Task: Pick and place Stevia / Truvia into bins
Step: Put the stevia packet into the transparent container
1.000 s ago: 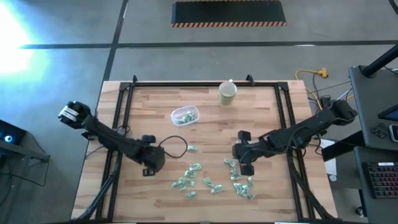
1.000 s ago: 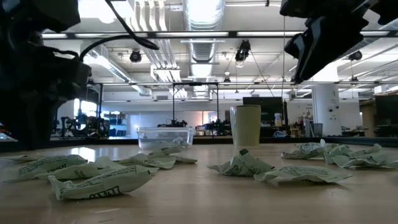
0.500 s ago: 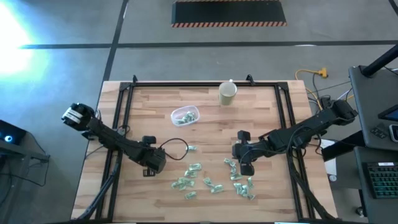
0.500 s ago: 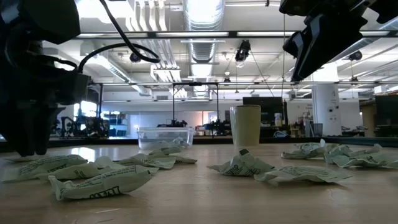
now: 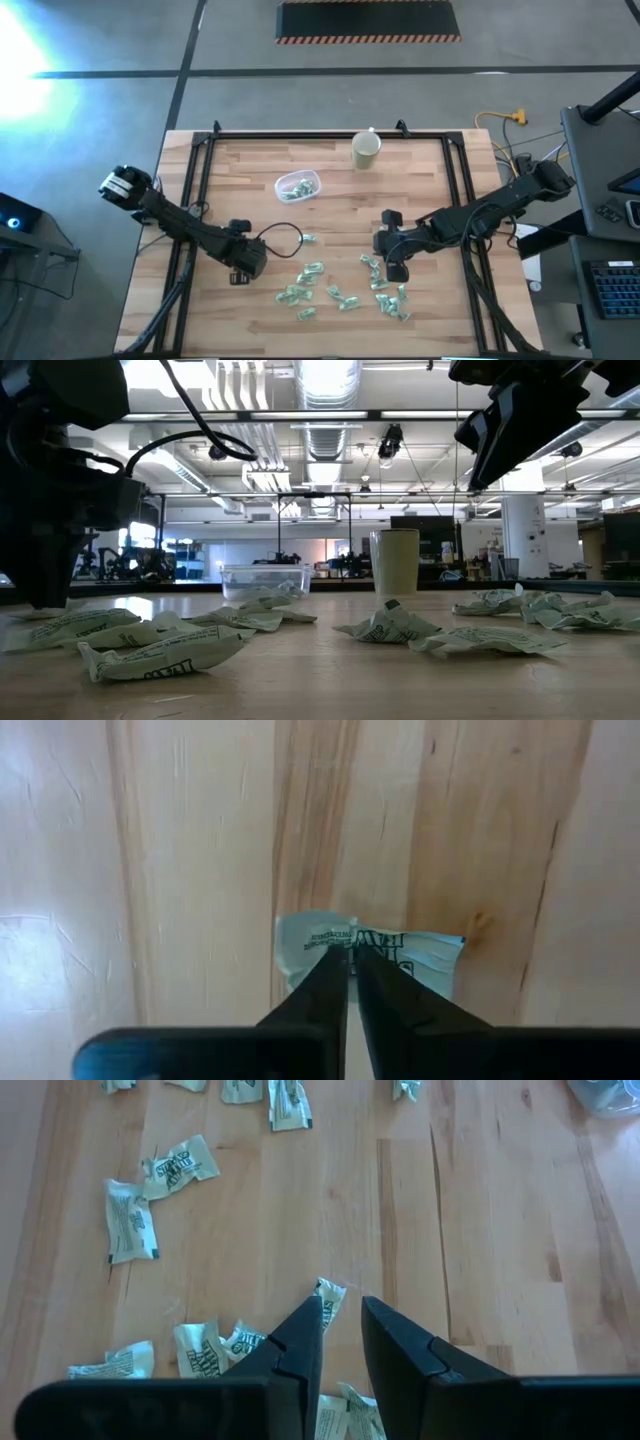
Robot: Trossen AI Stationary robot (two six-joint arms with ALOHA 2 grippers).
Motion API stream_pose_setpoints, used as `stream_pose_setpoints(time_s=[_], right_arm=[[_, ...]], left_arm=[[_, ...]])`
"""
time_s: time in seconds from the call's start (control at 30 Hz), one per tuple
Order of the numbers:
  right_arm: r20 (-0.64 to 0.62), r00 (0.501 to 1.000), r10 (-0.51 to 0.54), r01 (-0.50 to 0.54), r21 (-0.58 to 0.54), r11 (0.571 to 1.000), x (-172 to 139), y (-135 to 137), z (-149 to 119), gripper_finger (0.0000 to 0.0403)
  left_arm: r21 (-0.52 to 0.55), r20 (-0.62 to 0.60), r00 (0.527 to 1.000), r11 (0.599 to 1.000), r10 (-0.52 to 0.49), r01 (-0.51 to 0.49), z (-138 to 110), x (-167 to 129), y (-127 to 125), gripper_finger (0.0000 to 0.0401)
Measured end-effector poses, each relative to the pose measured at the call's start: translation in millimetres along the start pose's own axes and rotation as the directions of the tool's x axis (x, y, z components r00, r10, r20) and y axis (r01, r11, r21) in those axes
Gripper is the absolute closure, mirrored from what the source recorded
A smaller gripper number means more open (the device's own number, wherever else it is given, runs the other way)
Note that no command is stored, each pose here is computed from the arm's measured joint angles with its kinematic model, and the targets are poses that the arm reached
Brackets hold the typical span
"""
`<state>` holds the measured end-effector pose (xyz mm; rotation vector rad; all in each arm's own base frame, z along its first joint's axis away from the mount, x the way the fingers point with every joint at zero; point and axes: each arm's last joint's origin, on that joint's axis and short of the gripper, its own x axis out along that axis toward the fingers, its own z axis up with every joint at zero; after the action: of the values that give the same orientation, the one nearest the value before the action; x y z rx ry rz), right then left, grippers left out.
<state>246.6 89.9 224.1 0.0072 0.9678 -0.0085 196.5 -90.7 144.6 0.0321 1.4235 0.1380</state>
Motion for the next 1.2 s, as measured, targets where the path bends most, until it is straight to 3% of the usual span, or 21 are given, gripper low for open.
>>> stream_pose_setpoints(time_s=[0.37, 0.7, 1.03, 1.2], right_arm=[[0.002, 1.000, 0.001, -0.001, 0.000, 1.000, 0.1, 0.1, 0.2, 0.0342], [0.014, 1.000, 0.005, -0.005, -0.001, 1.000, 0.2, 0.4, 1.5, 0.0342], [0.020, 1.000, 0.007, -0.007, -0.007, 1.000, 0.2, 0.6, 2.0, 0.0344], [0.029, 1.000, 0.010, -0.010, -0.006, 1.000, 1.5, 0.7, 1.5, 0.0344]], left_arm=[[0.031, 0.049, 0.998, 0.998, 0.044, -0.046, 4.5, -7.6, 1.2, 0.0401], [0.080, 0.248, 0.940, 0.962, 0.235, -0.262, 18.4, -29.2, 7.9, 0.0401], [0.062, 0.196, 0.972, 0.987, 0.131, -0.146, 18.2, -29.1, 7.9, 0.0400], [0.063, 0.184, 0.973, 0.986, 0.138, -0.151, 15.6, -26.1, 9.6, 0.0357]])
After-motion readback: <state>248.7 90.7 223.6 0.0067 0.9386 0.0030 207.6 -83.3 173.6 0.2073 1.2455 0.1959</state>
